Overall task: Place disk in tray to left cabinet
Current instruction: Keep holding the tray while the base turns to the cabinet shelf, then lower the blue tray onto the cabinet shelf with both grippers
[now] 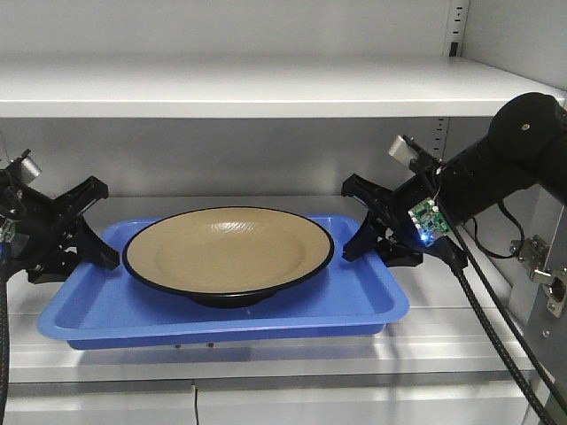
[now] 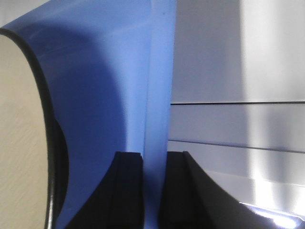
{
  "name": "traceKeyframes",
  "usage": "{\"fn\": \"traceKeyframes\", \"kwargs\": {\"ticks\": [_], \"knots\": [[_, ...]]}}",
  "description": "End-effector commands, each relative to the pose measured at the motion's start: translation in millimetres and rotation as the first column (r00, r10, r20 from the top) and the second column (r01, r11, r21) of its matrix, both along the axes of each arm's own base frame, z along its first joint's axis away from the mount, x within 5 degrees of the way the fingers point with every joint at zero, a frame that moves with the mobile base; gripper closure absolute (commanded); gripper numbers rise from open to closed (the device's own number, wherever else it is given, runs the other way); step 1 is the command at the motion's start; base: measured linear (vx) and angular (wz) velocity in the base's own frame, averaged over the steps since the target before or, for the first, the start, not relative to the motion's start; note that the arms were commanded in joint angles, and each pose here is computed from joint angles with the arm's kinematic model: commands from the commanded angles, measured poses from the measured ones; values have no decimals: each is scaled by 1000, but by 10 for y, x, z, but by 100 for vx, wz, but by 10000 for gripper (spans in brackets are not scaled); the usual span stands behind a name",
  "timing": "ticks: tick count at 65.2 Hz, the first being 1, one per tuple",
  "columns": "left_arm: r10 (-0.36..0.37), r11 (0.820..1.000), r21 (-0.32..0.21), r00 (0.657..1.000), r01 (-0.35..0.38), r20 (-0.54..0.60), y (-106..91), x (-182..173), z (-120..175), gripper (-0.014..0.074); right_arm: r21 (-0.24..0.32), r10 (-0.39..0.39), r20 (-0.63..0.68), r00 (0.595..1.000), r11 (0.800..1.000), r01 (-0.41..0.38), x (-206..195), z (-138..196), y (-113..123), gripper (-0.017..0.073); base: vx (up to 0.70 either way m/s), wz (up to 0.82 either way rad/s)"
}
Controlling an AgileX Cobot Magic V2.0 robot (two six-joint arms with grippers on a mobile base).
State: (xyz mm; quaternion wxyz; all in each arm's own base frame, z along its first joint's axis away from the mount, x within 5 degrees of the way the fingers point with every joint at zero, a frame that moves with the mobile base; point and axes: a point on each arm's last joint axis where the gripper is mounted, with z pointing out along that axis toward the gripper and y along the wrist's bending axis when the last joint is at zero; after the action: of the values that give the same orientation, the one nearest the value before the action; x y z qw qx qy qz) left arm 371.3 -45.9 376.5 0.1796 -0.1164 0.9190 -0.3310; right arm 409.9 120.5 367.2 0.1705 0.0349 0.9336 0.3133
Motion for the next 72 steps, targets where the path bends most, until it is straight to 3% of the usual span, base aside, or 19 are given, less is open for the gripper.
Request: {"fn": "traceKeyframes", "kwargs": {"ticks": [1,9,20,41,51,72], "knots": [[-13,987,-156,994,29,106,-178,-109,362,594,129,37,115,993,990,-52,-206,444,130,564,0,0],[2,994,-104,996,8,94,-144,-20,243,594,79,5,140,990,997,-16,-121,373,106,564,0,0],[38,998,-61,986,-28,165,-101,88,204,594,87,-28,166,986,996,14,-3,286,134,563,0,0],[147,988,-73,964,-134,223,-47,391,9,594,89,-94,289,953,994,71,289,100,200,561,0,0],[188,982,-72,953,-175,236,-21,558,-155,594,60,-77,288,954,996,62,427,-120,223,560,0,0],[203,978,-32,907,-206,368,34,720,-210,589,54,-93,272,958,995,82,596,-397,248,547,0,0]]}}
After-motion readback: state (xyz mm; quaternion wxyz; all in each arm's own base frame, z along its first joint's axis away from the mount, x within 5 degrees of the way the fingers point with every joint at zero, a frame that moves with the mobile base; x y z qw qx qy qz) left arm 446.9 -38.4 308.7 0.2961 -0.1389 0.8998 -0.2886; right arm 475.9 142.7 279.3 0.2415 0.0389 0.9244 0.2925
